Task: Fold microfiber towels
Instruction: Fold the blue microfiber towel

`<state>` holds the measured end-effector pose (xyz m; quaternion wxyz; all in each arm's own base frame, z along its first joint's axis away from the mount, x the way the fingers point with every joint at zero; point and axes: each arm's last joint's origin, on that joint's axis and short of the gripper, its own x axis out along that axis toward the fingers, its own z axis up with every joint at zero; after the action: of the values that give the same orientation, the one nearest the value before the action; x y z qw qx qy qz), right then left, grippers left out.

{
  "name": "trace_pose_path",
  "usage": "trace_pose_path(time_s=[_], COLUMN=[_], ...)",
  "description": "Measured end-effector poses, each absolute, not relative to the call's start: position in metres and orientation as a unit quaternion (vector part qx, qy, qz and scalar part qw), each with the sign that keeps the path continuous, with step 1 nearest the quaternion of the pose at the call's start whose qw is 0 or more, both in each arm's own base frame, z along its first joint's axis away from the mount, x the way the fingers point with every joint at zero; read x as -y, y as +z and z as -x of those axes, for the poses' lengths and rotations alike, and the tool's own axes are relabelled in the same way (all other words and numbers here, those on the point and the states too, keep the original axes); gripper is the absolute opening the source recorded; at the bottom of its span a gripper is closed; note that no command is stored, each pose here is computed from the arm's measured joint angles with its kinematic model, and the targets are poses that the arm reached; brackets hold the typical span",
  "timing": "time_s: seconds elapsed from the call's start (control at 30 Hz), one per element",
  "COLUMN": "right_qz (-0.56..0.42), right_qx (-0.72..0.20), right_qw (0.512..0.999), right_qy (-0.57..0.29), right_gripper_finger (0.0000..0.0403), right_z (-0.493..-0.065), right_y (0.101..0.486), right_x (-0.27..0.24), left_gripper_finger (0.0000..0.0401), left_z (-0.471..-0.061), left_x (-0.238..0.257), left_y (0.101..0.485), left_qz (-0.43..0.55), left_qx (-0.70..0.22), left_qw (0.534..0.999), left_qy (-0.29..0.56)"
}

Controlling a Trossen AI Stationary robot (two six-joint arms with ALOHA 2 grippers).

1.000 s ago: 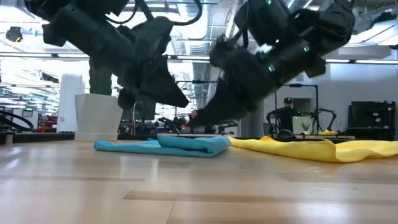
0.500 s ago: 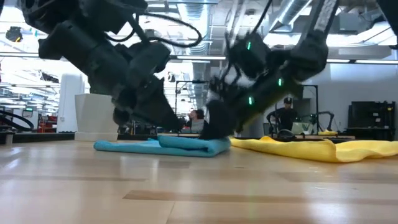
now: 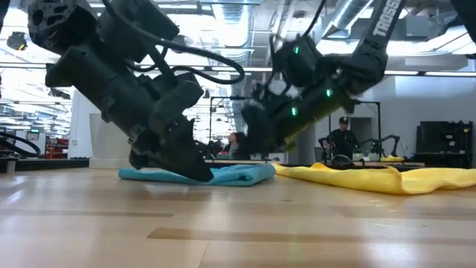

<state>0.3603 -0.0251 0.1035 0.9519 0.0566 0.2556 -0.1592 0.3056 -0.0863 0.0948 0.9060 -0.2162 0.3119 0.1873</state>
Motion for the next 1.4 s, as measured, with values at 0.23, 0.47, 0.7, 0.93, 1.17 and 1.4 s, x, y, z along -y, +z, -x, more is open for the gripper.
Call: trace_pose_path(time_s=[0.23, 0.47, 0.7, 0.93, 1.17, 1.4], right_qz=[-0.063, -0.064, -0.127, -0.124, -0.122, -0.123], right_qx=[-0.23, -0.265, -0.276, -0.266, -0.248, -0.237], right_qw=[0.965, 0.961, 0.95, 0.953, 0.957, 0.961], right_qy=[-0.111, -0.055, -0.077, -0.077, -0.092, -0.076], right_gripper_finger=[0.009, 0.0087, 0.0069, 0.0063, 0.0063, 0.0063], right_z=[-0.361, -0.347, -0.341, -0.34, -0.342, -0.342], right_y=[0.123, 0.098, 0.063, 0.074, 0.083, 0.086], right_x=[-0.002, -0.056, -0.066, -0.066, -0.06, -0.068], left_gripper_finger=[0.0, 0.0, 0.0, 0.0, 0.0, 0.0018], left_z=[-0.305, -0.306, -0.307, -0.303, -0.254, -0.21], left_x=[0.086, 0.086, 0.085, 0.076, 0.065, 0.076], left_y=[0.094, 0.095, 0.095, 0.142, 0.19, 0.142], left_qz=[0.212, 0.208, 0.21, 0.272, 0.238, 0.357], left_qx=[-0.315, -0.31, -0.306, -0.263, -0.264, -0.258], left_qw=[0.905, 0.909, 0.91, 0.912, 0.896, 0.831], left_qy=[0.189, 0.183, 0.187, 0.16, 0.267, 0.341])
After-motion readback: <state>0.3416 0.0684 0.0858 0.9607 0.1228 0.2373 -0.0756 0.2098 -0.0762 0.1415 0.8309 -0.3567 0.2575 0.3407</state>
